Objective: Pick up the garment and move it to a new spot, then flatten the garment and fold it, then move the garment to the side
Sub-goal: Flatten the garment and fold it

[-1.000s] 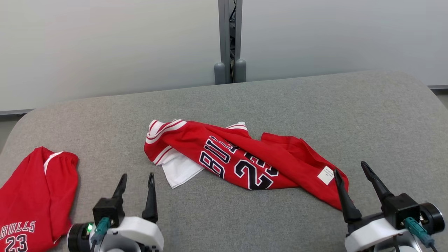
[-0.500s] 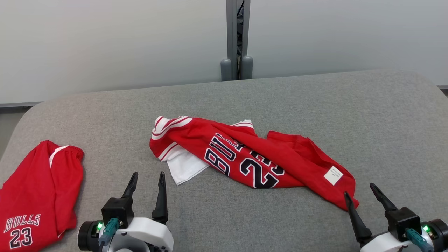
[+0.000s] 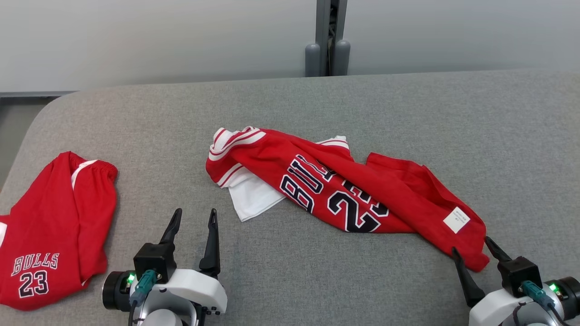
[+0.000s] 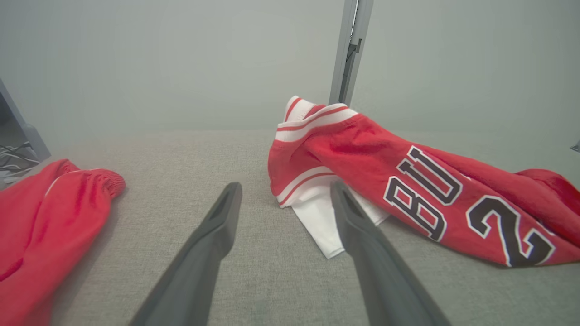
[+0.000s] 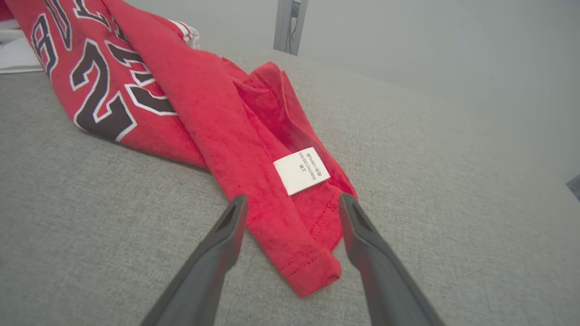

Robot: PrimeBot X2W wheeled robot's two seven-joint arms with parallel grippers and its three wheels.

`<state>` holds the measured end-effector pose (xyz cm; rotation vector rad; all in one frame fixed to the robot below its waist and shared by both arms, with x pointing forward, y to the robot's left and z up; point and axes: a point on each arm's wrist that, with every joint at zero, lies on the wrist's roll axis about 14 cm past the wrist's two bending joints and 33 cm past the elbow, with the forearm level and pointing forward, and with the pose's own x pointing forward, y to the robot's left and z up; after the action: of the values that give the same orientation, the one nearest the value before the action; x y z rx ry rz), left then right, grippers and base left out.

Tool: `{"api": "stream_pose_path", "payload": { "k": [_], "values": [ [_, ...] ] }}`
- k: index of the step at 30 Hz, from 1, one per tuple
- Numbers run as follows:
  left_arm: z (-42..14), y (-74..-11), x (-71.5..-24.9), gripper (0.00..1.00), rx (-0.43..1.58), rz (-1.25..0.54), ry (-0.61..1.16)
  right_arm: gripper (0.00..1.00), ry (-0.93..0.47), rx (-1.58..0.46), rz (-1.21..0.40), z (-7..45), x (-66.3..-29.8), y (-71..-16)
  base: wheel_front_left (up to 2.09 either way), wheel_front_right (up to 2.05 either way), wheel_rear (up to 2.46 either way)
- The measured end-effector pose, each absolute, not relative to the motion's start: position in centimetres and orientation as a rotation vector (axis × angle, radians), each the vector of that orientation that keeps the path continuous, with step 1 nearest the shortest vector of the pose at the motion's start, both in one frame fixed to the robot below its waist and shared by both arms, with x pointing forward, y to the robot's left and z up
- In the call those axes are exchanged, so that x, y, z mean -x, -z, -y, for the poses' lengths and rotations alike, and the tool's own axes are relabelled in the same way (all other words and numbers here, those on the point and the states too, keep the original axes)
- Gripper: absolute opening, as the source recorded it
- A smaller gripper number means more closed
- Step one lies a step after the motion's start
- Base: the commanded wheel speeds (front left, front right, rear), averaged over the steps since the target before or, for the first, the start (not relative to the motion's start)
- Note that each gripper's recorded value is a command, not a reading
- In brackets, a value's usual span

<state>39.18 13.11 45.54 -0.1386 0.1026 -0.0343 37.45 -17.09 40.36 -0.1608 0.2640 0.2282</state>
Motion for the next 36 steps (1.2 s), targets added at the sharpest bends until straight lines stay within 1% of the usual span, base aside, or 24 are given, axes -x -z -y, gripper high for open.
{"api": "stream_pose_path", "payload": {
  "k": [8,9,10,11,16,21,27,31,32,36],
  "values": [
    [-13.3,-44.8,-39.9,1.0,0.136,-0.121,0.033,1.0,-0.258,0.167,-0.355,16.4,-37.8,-37.6,0.0,0.0,0.0],
    [-13.3,-44.8,-40.0,1.0,0.135,-0.122,0.032,0.61,-0.26,0.167,-0.365,16.3,-37.7,-37.3,0.0,0.0,0.0],
    [-13.4,-44.8,-40.1,1.0,0.132,-0.119,0.033,0.13,-0.264,0.167,-0.368,16.2,-37.8,-37.3,0.0,0.0,0.0],
    [-13.4,-45.0,-40.3,1.0,0.132,-0.115,0.033,0.0,-0.266,0.169,-0.369,16.2,-37.9,-37.2,0.0,0.0,0.0],
    [-13.3,-45.0,-40.4,1.0,0.128,-0.114,0.035,0.0,-0.265,0.163,-0.361,16.1,-38.2,-37.6,0.0,0.0,0.0],
    [-13.0,-45.6,-40.4,1.0,0.131,-0.099,0.044,0.0,-0.257,0.166,-0.298,16.2,-38.7,-39.5,0.0,0.0,0.0],
    [-12.6,-46.6,-39.8,1.0,0.143,-0.075,0.05,0.0,-0.246,0.189,-0.134,16.4,-39.9,-44.5,0.0,0.0,0.0],
    [-12.5,-46.9,-38.9,1.0,0.153,-0.067,0.051,0.0,-0.225,0.218,-0.007,17.1,-40.1,-48.7,0.0,0.0,0.0],
    [-12.5,-46.9,-38.9,1.0,0.153,-0.067,0.051,0.0,-0.225,0.218,-0.007,17.1,-40.1,-48.7,0.0,0.0,0.0],
    [-12.4,-47.6,-38.4,1.0,0.158,-0.051,0.049,0.0,-0.223,0.261,0.107,17.4,-40.1,-52.4,0.0,0.0,0.0]
  ]
}}
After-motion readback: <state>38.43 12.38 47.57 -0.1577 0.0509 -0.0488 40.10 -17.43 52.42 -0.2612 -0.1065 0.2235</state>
